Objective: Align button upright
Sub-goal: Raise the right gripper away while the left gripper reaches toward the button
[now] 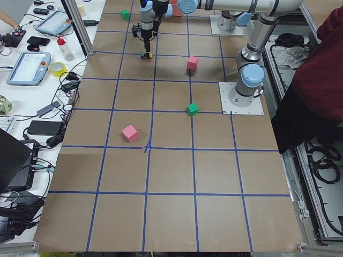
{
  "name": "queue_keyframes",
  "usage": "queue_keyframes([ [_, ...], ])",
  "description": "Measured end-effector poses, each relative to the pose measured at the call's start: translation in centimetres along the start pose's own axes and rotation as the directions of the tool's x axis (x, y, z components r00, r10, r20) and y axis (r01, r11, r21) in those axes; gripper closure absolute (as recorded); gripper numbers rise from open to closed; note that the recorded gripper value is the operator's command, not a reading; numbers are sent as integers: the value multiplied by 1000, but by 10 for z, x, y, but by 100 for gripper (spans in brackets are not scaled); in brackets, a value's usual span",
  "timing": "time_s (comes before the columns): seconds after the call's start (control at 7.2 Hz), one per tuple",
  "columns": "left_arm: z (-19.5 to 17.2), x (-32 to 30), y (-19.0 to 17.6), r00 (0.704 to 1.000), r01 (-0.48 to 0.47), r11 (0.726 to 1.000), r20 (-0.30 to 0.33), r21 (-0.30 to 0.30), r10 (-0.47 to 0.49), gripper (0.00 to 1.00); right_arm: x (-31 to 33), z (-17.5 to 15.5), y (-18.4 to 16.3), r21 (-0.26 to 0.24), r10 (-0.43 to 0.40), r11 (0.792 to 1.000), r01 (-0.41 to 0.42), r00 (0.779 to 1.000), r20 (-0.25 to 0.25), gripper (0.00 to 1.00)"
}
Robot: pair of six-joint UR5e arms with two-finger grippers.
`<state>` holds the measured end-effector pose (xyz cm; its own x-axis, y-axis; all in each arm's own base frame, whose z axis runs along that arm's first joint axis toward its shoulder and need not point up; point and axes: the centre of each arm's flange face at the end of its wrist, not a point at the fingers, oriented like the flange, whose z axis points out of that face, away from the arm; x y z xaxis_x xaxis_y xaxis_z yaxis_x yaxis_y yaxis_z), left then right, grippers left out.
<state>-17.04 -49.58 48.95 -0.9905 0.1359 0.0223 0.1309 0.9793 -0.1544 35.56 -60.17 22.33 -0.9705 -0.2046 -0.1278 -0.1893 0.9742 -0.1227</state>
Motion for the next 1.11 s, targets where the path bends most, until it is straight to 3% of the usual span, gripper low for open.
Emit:
queue_keyframes([
  [0.28, 49, 6, 16, 999, 47, 999, -1, 6, -47, 0, 27, -41, 2, -13, 36, 999, -37, 999, -41, 0],
  [0.56, 104, 32, 41, 997, 77, 992, 11, 105, -79, 0, 80, -105, 6, -43, 92, 995, -94, 994, -53, 0],
  [0.83, 162, 68, 70, 992, 94, 975, 61, 201, -108, 0, 124, -180, 29, -70, 127, 989, -132, 990, -61, 0],
  [1.11, 213, 87, 78, 990, 116, 946, 38, 303, -134, 3, 129, -250, 66, -70, 150, 985, -155, 986, -74, 0],
])
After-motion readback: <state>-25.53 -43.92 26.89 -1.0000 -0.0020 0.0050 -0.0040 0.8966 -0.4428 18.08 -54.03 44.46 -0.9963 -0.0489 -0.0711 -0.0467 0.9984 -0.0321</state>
